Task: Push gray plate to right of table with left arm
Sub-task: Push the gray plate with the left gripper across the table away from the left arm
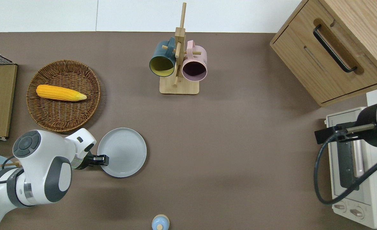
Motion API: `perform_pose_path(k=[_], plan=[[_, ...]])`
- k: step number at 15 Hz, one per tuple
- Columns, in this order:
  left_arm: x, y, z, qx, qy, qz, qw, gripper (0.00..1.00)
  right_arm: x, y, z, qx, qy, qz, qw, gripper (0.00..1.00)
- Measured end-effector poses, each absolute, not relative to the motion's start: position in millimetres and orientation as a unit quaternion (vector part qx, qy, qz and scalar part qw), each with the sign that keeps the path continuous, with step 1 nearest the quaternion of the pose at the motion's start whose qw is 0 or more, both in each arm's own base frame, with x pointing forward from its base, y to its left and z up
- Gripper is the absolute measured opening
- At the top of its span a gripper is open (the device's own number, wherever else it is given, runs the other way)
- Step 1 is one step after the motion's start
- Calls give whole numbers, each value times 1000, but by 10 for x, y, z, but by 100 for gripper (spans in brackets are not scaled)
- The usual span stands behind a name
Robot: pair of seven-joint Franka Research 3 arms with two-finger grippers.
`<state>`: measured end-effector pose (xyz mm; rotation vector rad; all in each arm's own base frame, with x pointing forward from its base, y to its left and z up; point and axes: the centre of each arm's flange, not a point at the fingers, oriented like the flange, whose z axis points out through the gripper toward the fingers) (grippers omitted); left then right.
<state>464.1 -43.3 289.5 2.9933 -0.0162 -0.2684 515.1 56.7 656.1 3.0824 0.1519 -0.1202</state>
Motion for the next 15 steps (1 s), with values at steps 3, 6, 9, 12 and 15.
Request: perform_pose_path(k=[3,6,9,12,15], plan=[[4678,-487,2923,992,24,-77,99,11,5151,567,6561,998,49,-39,27,100],[4677,-632,2917,991,22,-77,110,10,5151,567,6561,998,49,-39,27,100],[4618,-1012,2910,990,-5,-83,111,10,5151,567,6561,998,49,-39,27,100],[4510,-1560,2956,991,-6,-87,105,4,5151,567,6561,998,49,-39,27,100],[4264,-2291,2979,992,17,-78,98,4,5151,567,6561,998,49,-39,27,100]])
